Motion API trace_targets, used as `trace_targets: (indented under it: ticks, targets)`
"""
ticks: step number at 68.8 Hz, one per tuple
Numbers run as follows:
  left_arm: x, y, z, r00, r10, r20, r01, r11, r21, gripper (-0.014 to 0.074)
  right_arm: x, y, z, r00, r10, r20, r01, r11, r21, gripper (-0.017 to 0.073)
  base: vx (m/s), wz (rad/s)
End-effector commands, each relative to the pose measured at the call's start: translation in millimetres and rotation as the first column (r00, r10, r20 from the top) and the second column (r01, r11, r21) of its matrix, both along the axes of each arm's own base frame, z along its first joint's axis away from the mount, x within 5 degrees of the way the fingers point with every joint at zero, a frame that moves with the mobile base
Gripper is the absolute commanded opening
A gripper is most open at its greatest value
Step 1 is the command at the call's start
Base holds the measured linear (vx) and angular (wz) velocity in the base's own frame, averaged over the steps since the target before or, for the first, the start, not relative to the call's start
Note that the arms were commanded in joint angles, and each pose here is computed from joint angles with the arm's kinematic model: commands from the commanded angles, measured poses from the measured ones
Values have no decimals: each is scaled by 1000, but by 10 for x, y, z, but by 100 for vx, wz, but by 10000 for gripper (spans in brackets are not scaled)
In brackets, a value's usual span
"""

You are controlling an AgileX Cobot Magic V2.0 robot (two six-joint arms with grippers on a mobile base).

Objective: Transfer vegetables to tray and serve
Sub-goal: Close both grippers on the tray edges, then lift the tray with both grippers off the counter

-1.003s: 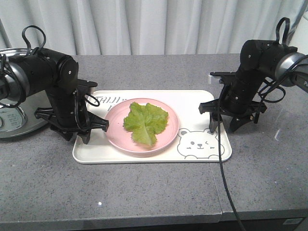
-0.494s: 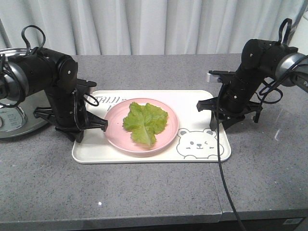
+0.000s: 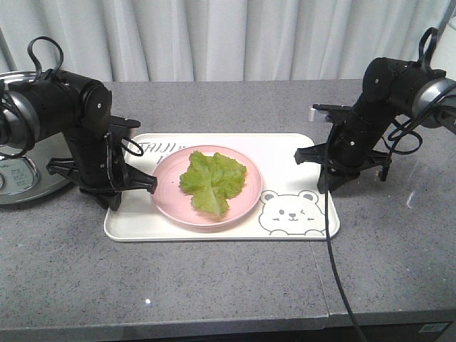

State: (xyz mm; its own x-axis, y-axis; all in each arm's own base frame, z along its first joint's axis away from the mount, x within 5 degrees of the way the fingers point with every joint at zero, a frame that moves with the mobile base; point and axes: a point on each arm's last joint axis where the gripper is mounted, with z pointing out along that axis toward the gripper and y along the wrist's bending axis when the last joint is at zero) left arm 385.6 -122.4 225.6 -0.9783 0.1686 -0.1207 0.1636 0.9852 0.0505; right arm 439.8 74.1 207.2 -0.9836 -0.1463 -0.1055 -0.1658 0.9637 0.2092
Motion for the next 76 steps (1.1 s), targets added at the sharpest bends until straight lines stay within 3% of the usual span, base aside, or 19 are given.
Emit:
trace_targets:
  ticks: [1,56,76]
  targets:
    - [-34,-102,290,996,-22,84,31,994,-106,-8,-79,94,158,999,46,-15,-45,998,45,-10,0,0]
    - [-147,-80,715,975,-33,219,69,985,-159,-8,-207,71,661,991,62,123,-69,996,48,-10,0,0]
    - [-209,-110,822,972,-44,231,94,973,-211,-8,-328,54,965,979,67,192,-78,996,51,-10,0,0]
